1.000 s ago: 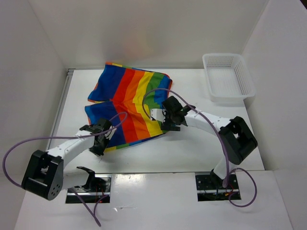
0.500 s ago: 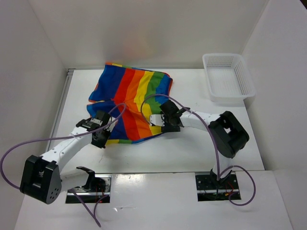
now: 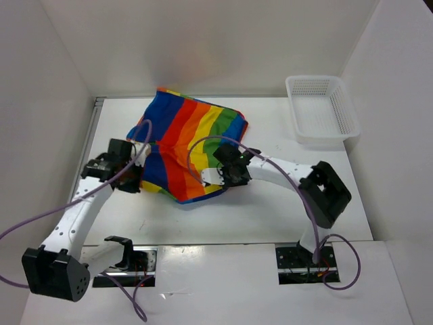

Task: Fold and stack the shorts
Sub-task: Fold the shorts

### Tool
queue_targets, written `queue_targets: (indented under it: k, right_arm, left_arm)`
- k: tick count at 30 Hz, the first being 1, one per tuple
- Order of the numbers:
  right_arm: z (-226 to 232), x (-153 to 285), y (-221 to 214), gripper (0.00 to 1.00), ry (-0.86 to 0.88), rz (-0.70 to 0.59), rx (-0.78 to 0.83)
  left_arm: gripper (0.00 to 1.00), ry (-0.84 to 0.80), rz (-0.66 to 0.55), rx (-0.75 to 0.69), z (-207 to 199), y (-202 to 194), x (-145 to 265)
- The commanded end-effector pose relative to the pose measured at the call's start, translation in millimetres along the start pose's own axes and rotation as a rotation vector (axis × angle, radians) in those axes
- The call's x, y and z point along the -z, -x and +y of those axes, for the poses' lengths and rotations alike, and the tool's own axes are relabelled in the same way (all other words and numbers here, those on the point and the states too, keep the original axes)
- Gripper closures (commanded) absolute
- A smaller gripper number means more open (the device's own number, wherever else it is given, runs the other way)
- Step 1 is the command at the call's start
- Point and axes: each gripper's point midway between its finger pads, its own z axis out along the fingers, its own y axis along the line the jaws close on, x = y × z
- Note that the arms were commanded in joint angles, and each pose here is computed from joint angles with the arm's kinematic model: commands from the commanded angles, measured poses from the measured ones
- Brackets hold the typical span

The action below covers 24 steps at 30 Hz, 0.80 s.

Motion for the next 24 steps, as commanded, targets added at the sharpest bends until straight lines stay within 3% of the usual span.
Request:
queue_targets:
  k: [1, 3, 8, 14, 19, 24]
  right_arm:
    - [33.7, 113.2, 61.0, 1.0, 0.12, -0.219, 0.01]
    - [46.0, 159.5, 96.0, 1.0, 0.16, -0.36, 0.022]
    - [37.7, 199.7, 111.3, 1.0, 0.147, -0.45, -0.084]
    - [-2.2, 145.3, 67.0, 1.0, 0.119, -0.399, -0.274]
    - [-24.1, 101.5, 28.5, 1.0, 0.202, -0.368, -0.469]
    - [-2.0, 78.1, 18.3, 1.0, 0.272, -0.324, -0.502]
  left_arm:
    - [1.0, -0.083, -0.261, 0.047, -1.4, 66.0, 74.2]
    - [1.0, -0.102, -0.342, 0.072, 5.2, 96.1, 97.4]
    - [1.0, -0.058, -0.598, 0.078, 39.0, 198.2, 131.2]
    - [1.0, 0.022, -0.689, 0.083, 77.2, 289.5, 89.2]
    - [1.0, 0.007, -0.683, 0.032, 52.3, 332.4, 33.6]
    - [1.0, 0.026, -0.656, -0.006, 20.5, 352.0, -26.9]
